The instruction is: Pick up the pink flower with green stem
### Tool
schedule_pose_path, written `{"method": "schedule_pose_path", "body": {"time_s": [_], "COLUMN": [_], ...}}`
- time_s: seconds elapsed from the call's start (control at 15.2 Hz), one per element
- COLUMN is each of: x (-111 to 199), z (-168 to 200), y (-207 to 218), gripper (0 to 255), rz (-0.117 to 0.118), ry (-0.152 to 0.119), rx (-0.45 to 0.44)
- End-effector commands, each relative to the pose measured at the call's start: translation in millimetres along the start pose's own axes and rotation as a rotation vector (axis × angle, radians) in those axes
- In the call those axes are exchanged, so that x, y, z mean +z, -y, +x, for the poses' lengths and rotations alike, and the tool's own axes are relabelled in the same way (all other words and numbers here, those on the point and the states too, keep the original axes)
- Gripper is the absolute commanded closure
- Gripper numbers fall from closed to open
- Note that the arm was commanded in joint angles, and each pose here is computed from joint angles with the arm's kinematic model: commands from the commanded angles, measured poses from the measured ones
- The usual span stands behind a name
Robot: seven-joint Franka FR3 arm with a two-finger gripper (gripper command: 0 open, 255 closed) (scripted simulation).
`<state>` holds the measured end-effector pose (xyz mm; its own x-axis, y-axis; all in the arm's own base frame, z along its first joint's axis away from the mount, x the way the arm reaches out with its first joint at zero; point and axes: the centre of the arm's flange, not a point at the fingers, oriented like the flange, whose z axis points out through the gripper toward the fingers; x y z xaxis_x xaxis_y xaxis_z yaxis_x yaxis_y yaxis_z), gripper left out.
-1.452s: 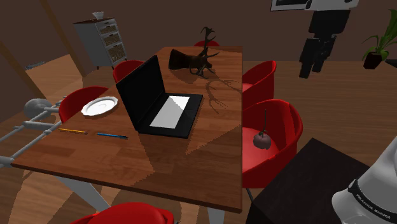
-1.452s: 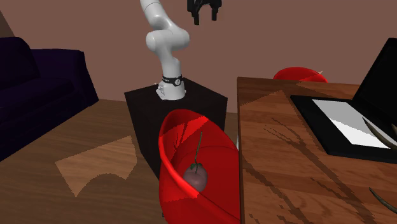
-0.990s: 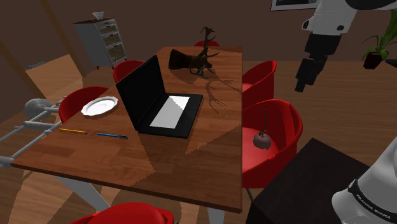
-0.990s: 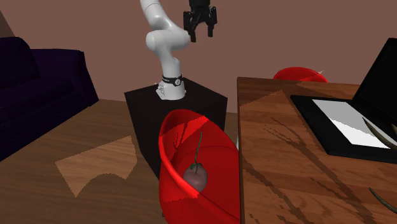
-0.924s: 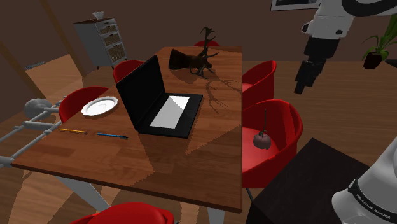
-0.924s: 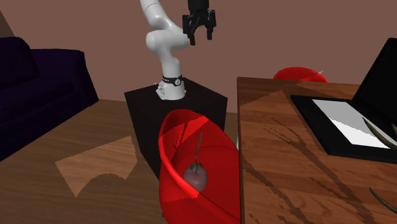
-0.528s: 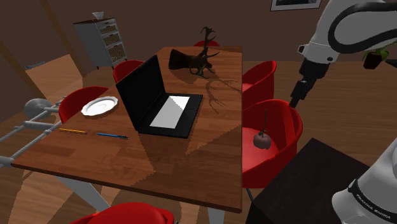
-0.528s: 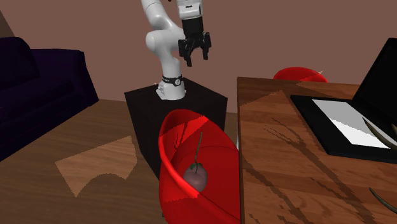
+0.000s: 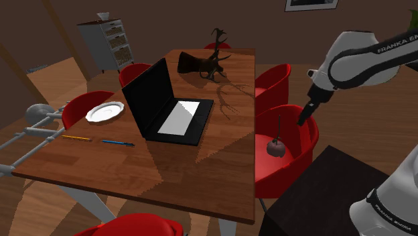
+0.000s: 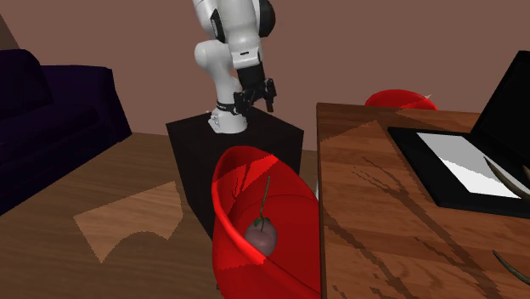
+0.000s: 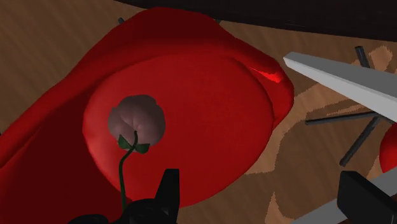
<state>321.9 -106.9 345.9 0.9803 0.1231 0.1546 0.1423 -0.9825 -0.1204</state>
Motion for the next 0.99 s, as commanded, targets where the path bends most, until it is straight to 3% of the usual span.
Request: {"method": "schedule_pose_path", "body": {"time_s": [0.0,0.92], "x": [22,177], "z": [2,25], "y": [-15,-108], "gripper": [0,0], "rz": [-0.005,-0.012], "ry": [-0.024,-0.169], "rx": [-0.013,-0.101]}}
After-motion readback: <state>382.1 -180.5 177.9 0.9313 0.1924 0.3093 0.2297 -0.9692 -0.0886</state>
